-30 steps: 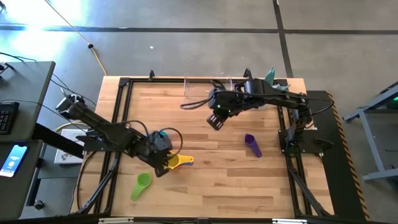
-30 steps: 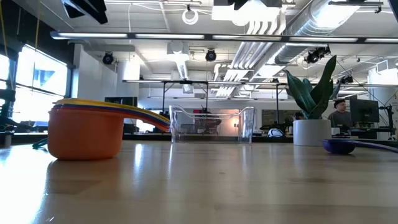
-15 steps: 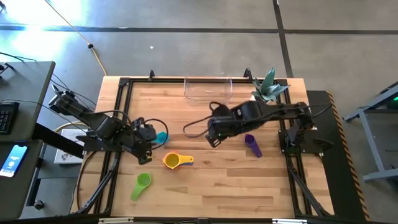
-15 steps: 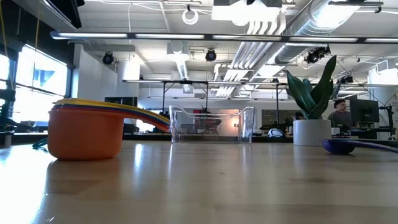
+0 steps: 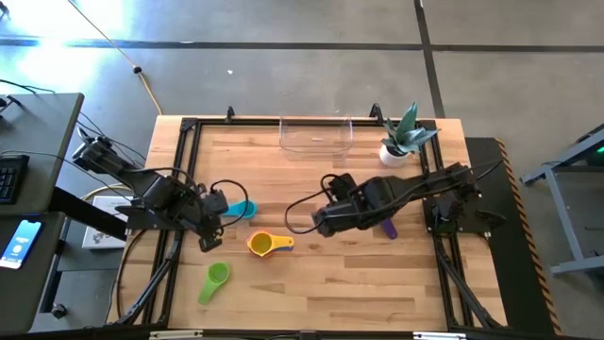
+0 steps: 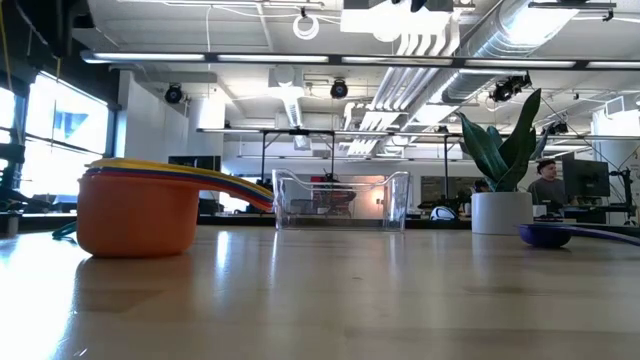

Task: Nest measuring cups in basket
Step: Stack the light green measuring cup on top of the yellow measuring cup

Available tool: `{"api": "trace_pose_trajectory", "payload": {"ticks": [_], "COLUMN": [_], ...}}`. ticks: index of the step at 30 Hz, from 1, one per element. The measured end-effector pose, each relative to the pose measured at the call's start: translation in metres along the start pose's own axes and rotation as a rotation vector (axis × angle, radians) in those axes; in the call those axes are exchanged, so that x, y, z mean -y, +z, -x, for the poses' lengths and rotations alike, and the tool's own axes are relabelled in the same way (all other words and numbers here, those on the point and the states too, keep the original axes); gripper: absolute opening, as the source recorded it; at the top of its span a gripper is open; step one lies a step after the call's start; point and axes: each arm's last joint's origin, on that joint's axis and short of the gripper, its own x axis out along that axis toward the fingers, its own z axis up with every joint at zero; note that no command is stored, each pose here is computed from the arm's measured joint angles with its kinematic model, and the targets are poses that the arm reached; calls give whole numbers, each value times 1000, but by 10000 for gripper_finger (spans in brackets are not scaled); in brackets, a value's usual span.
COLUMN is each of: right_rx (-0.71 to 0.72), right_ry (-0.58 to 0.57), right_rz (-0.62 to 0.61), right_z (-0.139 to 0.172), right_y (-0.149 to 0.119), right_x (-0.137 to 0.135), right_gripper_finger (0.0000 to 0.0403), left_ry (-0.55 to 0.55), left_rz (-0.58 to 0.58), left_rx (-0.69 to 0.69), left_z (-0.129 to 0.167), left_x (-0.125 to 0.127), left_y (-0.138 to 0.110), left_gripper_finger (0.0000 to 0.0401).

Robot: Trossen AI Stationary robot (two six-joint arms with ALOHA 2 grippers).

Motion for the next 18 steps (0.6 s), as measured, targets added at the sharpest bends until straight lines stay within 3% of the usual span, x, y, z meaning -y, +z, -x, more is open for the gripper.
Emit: {"api": "trace_pose_trajectory", "payload": {"ticks": [10, 18], "right_rx": [16, 14], "right_ry": [15, 15], "right_rz": [23, 95], "right_z": [0, 0], "right_y": [0, 0], "right_x": [-2, -2], "right_gripper_finger": [97, 97], "left_ry": [30, -19], "left_rz": [157, 226], "left_rx": [-131, -134], "left_z": [3, 6], "left_x": [2, 13], "left_y": [-19, -31], "left_gripper_finger": [116, 118]}}
